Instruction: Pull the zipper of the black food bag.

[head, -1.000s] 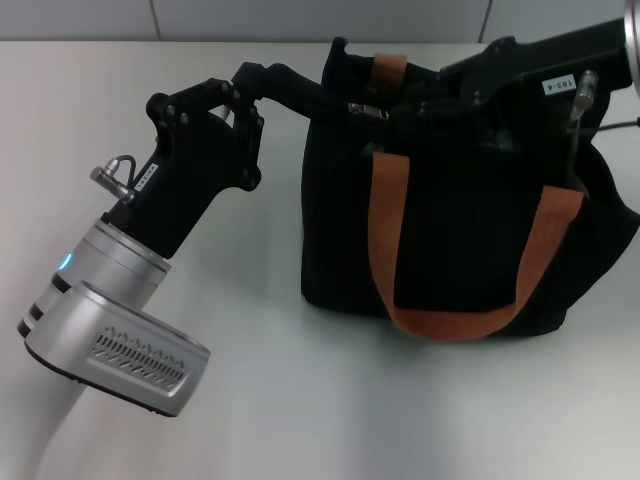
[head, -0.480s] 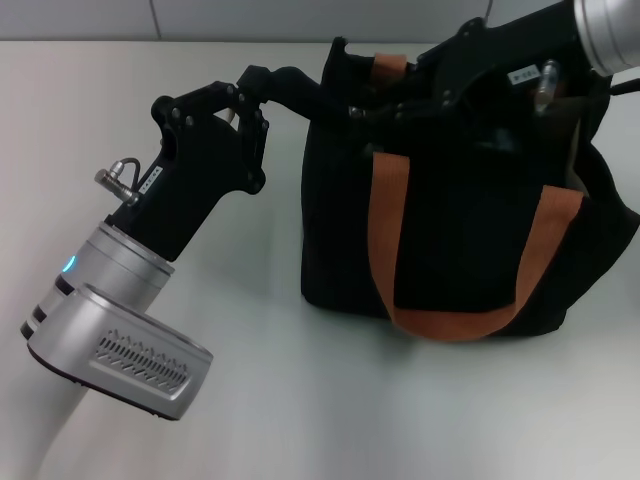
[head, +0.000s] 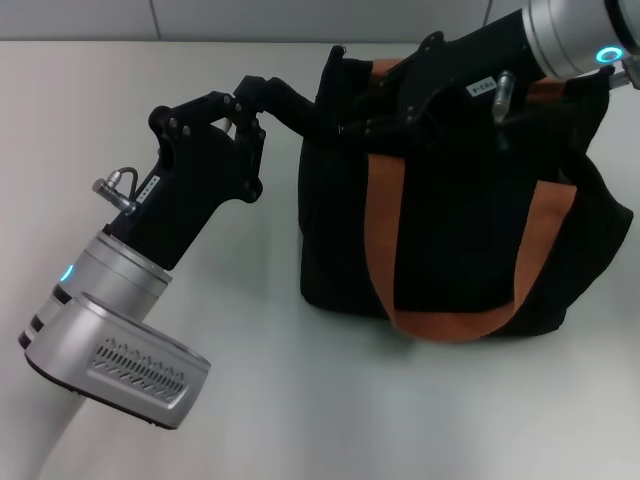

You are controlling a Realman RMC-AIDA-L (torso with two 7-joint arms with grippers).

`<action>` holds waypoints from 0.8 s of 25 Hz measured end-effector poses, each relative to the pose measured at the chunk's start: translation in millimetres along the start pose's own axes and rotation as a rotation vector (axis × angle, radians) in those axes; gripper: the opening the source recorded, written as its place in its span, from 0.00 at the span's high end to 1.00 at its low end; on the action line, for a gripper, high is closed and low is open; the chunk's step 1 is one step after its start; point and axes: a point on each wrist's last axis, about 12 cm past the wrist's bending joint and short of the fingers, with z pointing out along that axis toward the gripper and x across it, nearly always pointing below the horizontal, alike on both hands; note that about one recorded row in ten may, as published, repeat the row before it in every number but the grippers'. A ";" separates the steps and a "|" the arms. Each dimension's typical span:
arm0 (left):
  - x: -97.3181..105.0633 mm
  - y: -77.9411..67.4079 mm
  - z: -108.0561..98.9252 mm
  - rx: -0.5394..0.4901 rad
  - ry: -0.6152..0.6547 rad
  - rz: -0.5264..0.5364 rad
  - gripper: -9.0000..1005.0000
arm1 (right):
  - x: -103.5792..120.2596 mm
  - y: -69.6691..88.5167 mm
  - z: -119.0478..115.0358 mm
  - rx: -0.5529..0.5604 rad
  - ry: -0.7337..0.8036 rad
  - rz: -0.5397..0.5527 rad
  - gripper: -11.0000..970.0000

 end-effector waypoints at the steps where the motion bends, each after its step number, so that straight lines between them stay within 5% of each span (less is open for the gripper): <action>1: -0.1 0.0 -0.2 0.000 0.000 0.000 0.95 | -0.6 -0.3 0.5 0.004 0.011 0.000 0.69; 9: -0.7 -0.8 -2.5 0.004 -0.002 -0.001 0.95 | -6.0 -1.1 -3.1 0.018 0.036 0.000 0.86; 20: 0.9 -0.6 -7.2 0.002 0.014 0.002 0.94 | -7.0 5.5 -8.3 -0.028 0.062 0.016 0.92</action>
